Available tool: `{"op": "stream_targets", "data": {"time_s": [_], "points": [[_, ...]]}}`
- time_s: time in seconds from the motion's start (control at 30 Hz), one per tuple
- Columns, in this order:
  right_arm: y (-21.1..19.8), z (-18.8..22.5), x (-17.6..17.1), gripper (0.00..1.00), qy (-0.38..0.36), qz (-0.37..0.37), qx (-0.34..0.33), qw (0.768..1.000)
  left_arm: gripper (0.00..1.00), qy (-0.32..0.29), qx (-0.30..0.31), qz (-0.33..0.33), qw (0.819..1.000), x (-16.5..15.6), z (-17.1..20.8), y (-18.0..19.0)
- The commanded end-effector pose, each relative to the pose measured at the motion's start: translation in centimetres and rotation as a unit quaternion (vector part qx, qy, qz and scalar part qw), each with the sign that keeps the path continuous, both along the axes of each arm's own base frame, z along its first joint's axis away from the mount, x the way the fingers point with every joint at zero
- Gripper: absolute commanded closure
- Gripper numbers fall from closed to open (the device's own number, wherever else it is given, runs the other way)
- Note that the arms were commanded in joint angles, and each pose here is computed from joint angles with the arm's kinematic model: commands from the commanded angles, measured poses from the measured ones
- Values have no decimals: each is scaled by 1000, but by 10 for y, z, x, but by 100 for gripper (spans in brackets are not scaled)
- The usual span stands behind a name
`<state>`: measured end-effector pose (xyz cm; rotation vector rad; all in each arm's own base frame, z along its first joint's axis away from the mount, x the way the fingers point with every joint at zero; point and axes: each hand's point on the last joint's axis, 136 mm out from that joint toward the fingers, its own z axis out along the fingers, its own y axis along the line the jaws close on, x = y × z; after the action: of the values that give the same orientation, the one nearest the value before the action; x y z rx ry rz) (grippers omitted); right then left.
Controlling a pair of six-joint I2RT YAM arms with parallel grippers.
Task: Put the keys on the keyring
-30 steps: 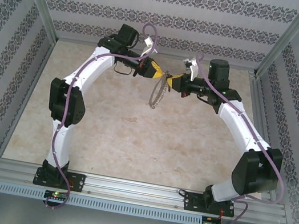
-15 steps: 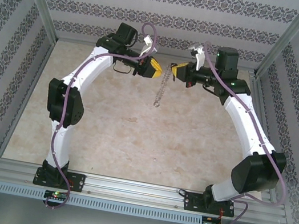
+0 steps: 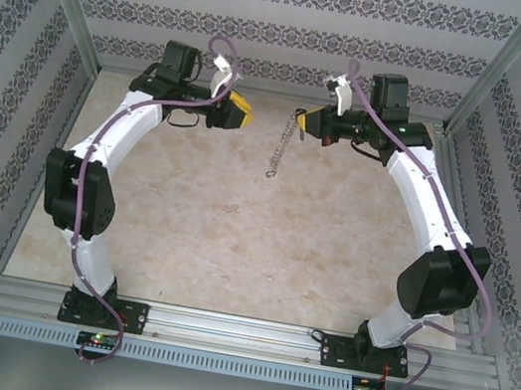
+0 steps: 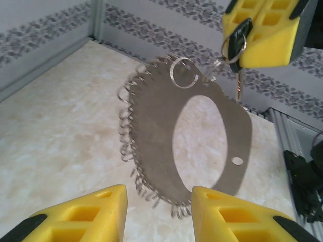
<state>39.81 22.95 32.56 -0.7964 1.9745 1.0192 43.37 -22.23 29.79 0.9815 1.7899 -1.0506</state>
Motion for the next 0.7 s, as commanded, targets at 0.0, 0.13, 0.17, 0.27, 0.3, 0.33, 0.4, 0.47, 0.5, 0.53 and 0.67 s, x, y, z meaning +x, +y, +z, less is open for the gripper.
{"op": "stream_targets", "data": {"time_s": [0.0, 0.13, 0.17, 0.27, 0.3, 0.33, 0.4, 0.47, 0.5, 0.53, 0.67], "points": [[7, 6, -1, 100, -2, 6, -1, 1000, 59, -37, -8, 77, 996, 14, 24, 24], [27, -7, -2, 100, 15, 20, -13, 1000, 51, -42, -14, 183, 982, 30, 29, 65], [33, -10, -3, 100, 18, 24, -16, 999, 49, -39, -20, 203, 978, 33, 30, 74], [57, -20, -3, 100, 28, 40, -24, 999, 47, -32, -23, 261, 965, 41, 33, 101], [63, -22, -4, 100, 31, 45, -25, 998, 47, -30, -23, 273, 961, 42, 33, 108], [73, -24, -4, 100, 34, 51, -27, 998, 47, -28, -23, 284, 958, 42, 33, 114], [93, -27, -6, 100, 36, 70, -25, 997, 47, -30, -23, 307, 951, 44, 36, 124], [116, -30, -7, 100, 41, 90, -22, 995, 46, -31, -25, 325, 945, 44, 36, 135], [125, -32, -7, 100, 42, 98, -22, 994, 46, -30, -26, 331, 943, 44, 36, 138], [136, -35, -7, 100, 45, 107, -20, 993, 46, -29, -26, 336, 941, 44, 36, 141], [172, -50, -8, 100, 62, 150, -11, 987, 46, -28, -24, 350, 936, 41, 37, 150]]}}
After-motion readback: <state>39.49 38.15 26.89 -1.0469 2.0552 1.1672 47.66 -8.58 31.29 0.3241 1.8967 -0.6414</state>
